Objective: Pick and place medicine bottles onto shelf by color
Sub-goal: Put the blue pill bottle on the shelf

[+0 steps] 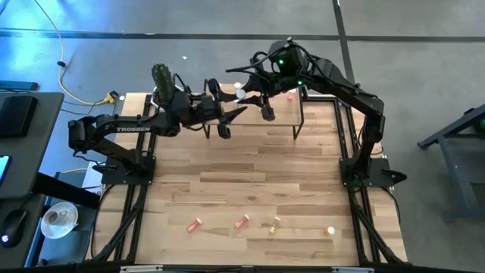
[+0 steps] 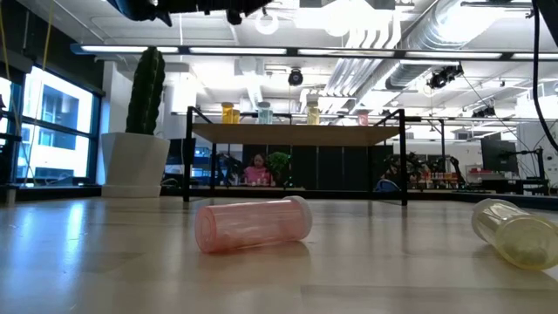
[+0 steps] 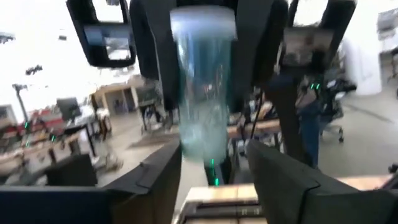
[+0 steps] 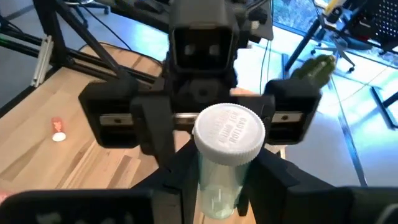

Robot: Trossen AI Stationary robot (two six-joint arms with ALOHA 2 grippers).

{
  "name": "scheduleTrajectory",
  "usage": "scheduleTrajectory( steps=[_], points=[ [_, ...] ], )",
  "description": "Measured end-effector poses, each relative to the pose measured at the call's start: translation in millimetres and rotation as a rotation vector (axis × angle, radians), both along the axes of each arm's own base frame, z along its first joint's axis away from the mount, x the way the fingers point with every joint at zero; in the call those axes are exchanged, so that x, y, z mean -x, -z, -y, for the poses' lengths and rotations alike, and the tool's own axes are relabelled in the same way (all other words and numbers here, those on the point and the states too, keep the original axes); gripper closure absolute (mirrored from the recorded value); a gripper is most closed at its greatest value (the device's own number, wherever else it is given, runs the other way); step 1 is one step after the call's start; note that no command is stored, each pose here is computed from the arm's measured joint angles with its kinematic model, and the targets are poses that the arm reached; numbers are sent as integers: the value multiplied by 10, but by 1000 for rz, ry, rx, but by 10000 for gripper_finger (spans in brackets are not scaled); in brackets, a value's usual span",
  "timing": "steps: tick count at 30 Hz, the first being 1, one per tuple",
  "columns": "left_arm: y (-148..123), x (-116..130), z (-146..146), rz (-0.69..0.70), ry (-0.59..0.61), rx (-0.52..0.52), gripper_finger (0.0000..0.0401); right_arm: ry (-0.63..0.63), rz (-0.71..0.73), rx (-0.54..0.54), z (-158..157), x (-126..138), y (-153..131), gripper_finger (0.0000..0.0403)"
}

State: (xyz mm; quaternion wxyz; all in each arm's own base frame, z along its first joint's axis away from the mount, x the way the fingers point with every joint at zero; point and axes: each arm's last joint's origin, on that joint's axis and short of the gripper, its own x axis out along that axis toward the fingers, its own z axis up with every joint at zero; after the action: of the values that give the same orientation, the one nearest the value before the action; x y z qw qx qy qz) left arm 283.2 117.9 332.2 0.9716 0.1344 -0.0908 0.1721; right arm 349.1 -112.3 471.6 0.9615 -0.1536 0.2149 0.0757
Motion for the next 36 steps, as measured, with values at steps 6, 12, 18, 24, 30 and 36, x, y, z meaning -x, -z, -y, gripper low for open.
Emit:
scheduleTrajectory(
  steps=[6, 12, 18, 24, 30, 36],
  points=[
    [118, -1, -19, -120, -64, 62, 185, 86, -51, -44, 10, 19, 34, 302],
    [175, 74, 21, -248, -62, 112, 177, 149, -163, -124, -1, 74, 123, 302],
    [124, 250, 94, -336, -63, 145, 176, 194, -272, -216, 7, 44, 284, 302],
    [4, 505, 189, -382, -68, 163, 176, 223, -351, -283, 28, -126, 657, 302],
    [-67, 720, 271, -410, -69, 212, 176, 226, -387, -338, -70, -282, 993, 302],
    [-8, 773, 318, -473, 8, 295, 176, 202, -365, -378, -272, -436, 1208, 302]
  ],
)
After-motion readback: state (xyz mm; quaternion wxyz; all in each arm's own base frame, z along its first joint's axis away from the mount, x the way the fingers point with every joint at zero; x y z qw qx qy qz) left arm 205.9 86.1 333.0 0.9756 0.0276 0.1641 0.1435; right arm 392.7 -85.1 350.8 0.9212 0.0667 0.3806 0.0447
